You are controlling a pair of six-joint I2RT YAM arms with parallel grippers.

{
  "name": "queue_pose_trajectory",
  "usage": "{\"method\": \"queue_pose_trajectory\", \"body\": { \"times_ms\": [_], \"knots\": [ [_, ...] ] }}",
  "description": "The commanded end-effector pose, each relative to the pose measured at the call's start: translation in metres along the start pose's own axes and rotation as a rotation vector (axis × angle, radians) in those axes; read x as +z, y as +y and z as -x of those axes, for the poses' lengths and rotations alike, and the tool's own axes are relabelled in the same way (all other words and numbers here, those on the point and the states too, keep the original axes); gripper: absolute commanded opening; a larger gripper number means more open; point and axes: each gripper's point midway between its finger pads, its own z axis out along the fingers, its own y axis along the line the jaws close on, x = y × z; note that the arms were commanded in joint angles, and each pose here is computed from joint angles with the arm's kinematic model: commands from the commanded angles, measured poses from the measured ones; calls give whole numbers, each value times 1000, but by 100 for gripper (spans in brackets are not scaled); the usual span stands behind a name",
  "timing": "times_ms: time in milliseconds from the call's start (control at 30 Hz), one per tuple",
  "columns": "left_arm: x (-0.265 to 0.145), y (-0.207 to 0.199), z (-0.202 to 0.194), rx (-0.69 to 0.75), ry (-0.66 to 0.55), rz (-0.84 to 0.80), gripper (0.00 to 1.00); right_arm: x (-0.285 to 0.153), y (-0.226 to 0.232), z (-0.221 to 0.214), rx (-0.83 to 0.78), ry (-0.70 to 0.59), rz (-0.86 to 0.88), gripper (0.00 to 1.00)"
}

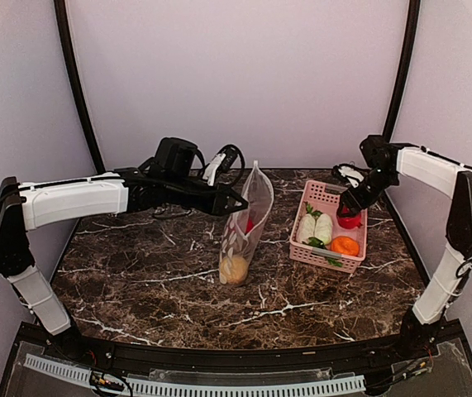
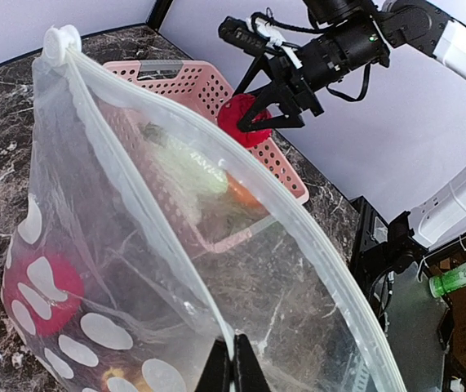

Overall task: Place the food in the zip-top bag and seal the zipper
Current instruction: Pick up the fake fruit from the bin, then place the fake fruit in the zipper food storage bag.

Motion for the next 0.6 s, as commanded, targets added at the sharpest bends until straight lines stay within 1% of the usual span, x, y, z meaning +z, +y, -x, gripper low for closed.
{"method": "queue_pose_trajectory", "body": {
  "times_ms": [0,167,333,467,567],
  "knots": [
    [5,0,-5,3,23,-2,1,-48,35,34,-82,-162,89,57],
    [5,-1,-6,9,29,-3,1,-94,87,74,-244,-341,183,56],
    [4,-1,-6,30,35,14,1,-129,146,105,-394,-518,358,57],
    [3,4,-5,63,40,48,1,-154,187,128,-483,-587,479,58],
    [1,7,-5,78,40,66,1,-172,213,132,-506,-616,591,58]
  ]
}}
